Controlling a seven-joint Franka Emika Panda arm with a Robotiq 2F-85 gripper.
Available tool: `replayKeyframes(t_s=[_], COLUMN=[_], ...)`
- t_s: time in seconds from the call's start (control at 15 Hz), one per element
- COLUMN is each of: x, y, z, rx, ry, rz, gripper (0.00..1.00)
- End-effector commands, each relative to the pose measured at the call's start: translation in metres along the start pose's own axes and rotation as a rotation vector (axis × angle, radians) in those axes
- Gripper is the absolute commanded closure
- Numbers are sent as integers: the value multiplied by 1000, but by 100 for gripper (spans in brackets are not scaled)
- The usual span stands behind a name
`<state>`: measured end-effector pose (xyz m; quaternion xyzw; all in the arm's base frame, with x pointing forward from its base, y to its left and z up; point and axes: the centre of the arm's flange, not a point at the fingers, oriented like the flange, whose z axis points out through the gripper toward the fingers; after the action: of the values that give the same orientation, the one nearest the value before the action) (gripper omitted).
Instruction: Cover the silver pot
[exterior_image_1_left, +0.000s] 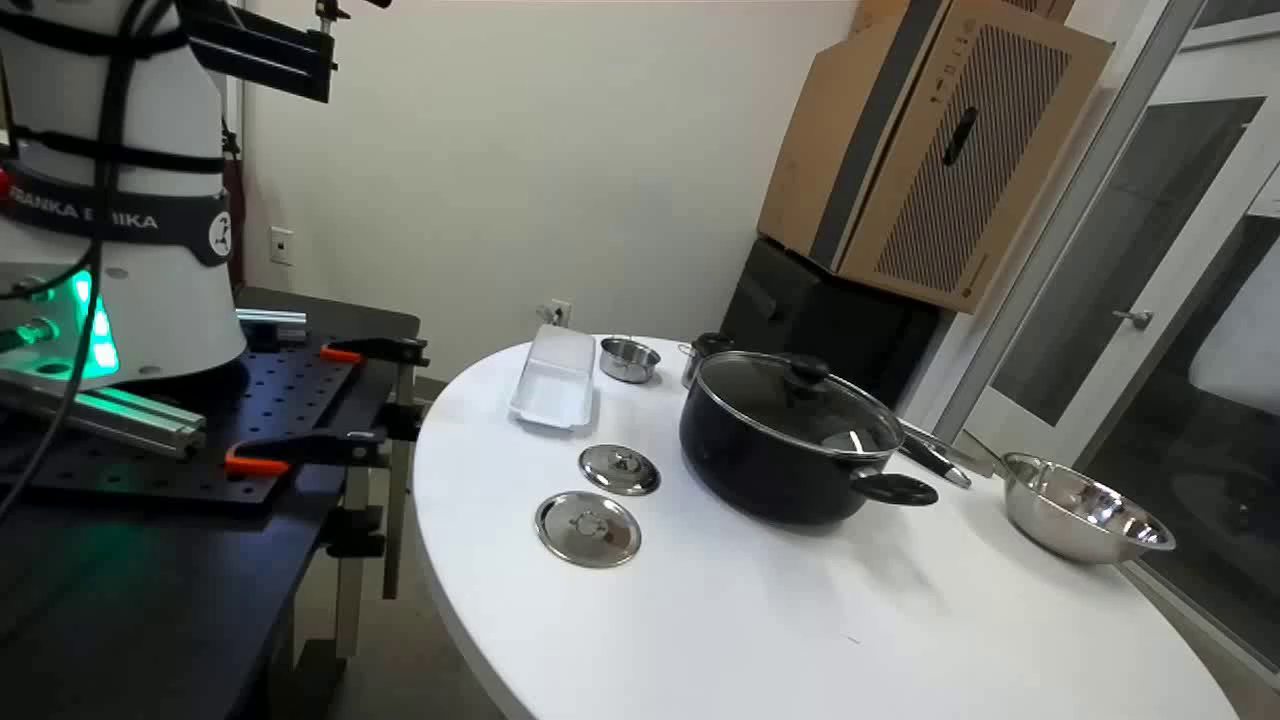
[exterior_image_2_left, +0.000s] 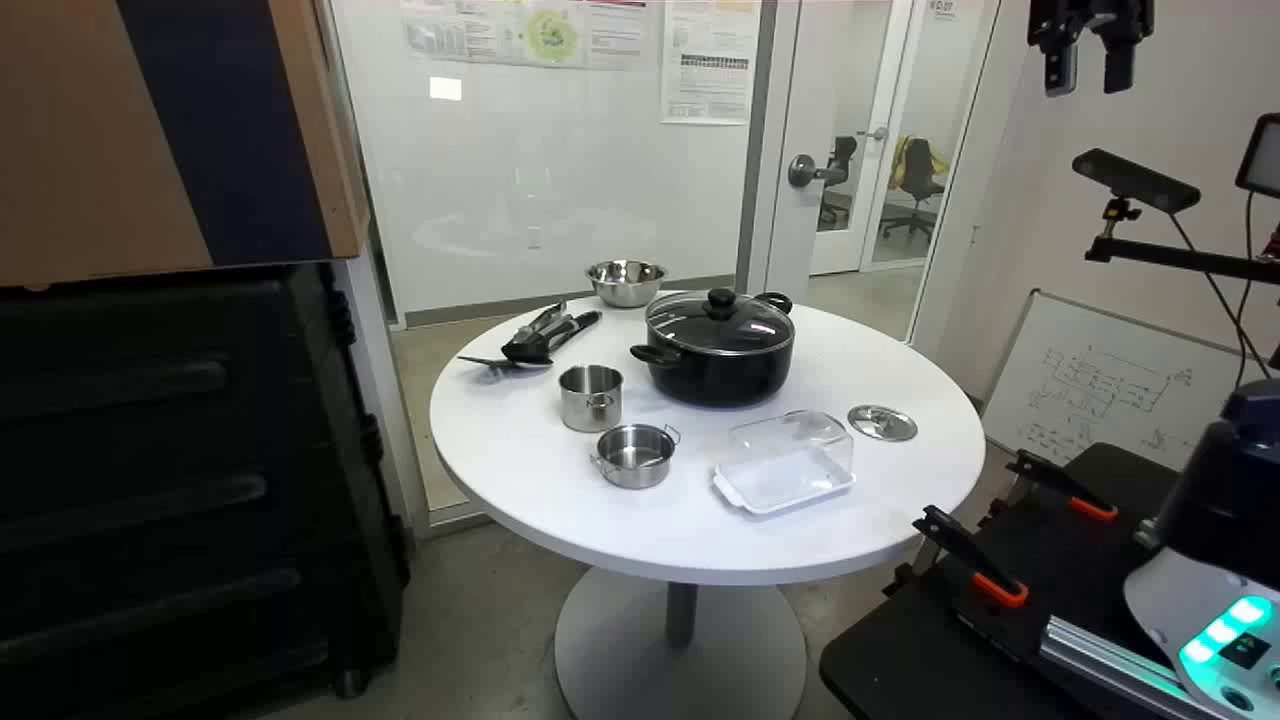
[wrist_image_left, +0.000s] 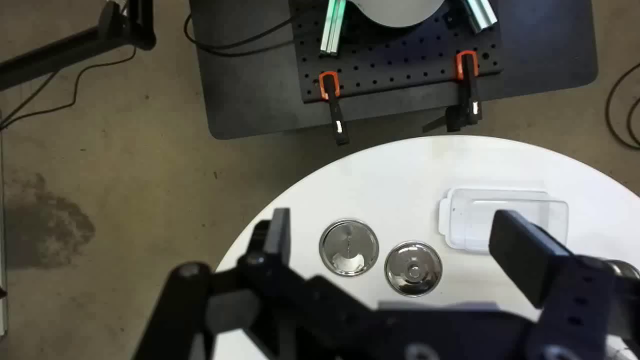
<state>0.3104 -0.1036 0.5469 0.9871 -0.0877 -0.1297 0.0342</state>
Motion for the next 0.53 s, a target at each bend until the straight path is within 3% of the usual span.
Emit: replayKeyframes(t_s=[0.0, 0.47], x=[0, 44], y=[0, 6], z=[0, 43], rx=[0, 2], ry=[0, -4], rz=[0, 130], gripper=[0, 0])
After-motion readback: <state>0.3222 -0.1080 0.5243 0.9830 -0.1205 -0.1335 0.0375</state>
